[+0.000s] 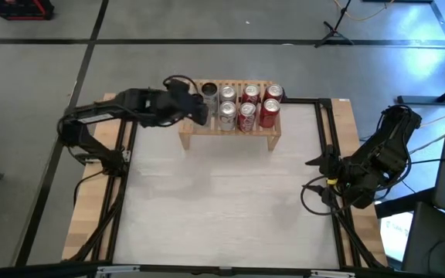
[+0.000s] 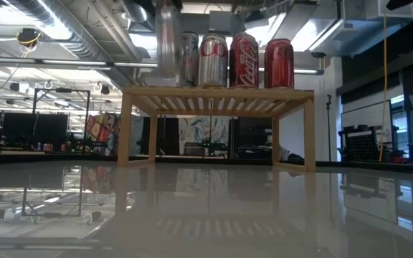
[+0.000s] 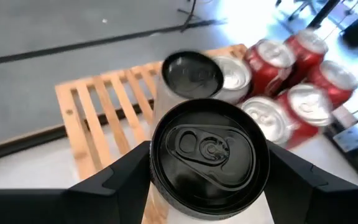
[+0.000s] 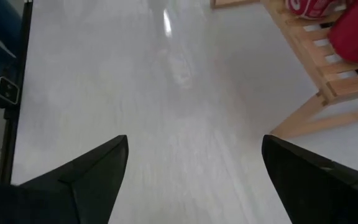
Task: Place canned beverage on shelf
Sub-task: Put the white pink soda can aligned with the other white pink soda can on the shelf
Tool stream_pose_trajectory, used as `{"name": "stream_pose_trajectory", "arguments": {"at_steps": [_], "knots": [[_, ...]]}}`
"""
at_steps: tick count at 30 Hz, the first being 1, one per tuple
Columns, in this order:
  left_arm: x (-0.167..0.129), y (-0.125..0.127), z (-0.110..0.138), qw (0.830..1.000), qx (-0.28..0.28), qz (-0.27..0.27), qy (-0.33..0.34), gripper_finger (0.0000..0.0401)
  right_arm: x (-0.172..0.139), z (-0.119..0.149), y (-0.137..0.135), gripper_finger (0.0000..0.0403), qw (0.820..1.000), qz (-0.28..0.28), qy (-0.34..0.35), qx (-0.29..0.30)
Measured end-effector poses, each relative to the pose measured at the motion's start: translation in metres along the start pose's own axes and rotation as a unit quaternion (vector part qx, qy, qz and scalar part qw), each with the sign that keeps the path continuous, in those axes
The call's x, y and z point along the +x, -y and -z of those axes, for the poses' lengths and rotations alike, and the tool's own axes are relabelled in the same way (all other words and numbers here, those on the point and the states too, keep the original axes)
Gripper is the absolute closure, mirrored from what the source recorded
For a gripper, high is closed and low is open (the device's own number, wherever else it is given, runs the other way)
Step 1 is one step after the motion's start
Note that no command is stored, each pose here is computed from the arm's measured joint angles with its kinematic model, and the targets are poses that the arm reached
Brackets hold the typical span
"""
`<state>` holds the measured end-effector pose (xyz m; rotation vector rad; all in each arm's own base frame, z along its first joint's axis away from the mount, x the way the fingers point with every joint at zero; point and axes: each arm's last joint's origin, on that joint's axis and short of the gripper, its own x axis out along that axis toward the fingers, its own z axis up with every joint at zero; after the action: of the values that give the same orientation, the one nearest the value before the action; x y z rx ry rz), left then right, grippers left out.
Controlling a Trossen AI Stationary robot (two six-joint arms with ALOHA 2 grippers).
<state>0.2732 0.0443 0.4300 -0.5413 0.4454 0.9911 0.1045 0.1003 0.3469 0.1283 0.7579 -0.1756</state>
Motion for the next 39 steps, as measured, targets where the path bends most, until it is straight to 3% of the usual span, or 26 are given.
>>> {"name": "stream_pose_trajectory", "arguments": {"at_steps": [4, 10, 35, 39], "knots": [[0.022, 0.004, 0.013, 1.000, 0.002, 0.006, -0.017, 0.0167, 0.000, 0.000, 0.000, 0.0045, 1.000, 0.003, 0.003, -0.001], [0.033, 0.011, 0.015, 1.000, 0.003, 0.017, -0.014, 0.0167, 0.000, 0.000, 0.000, 0.0045, 1.000, 0.004, 0.002, 0.009], [0.050, 0.010, 0.009, 1.000, 0.024, 0.005, -0.009, 0.0167, 0.000, 0.000, 0.000, 0.0045, 0.999, 0.002, 0.003, 0.035], [0.050, 0.010, 0.009, 1.000, 0.023, 0.006, -0.008, 0.0151, 0.000, 0.000, 0.000, 0.0045, 0.999, 0.001, 0.004, 0.036]]}}
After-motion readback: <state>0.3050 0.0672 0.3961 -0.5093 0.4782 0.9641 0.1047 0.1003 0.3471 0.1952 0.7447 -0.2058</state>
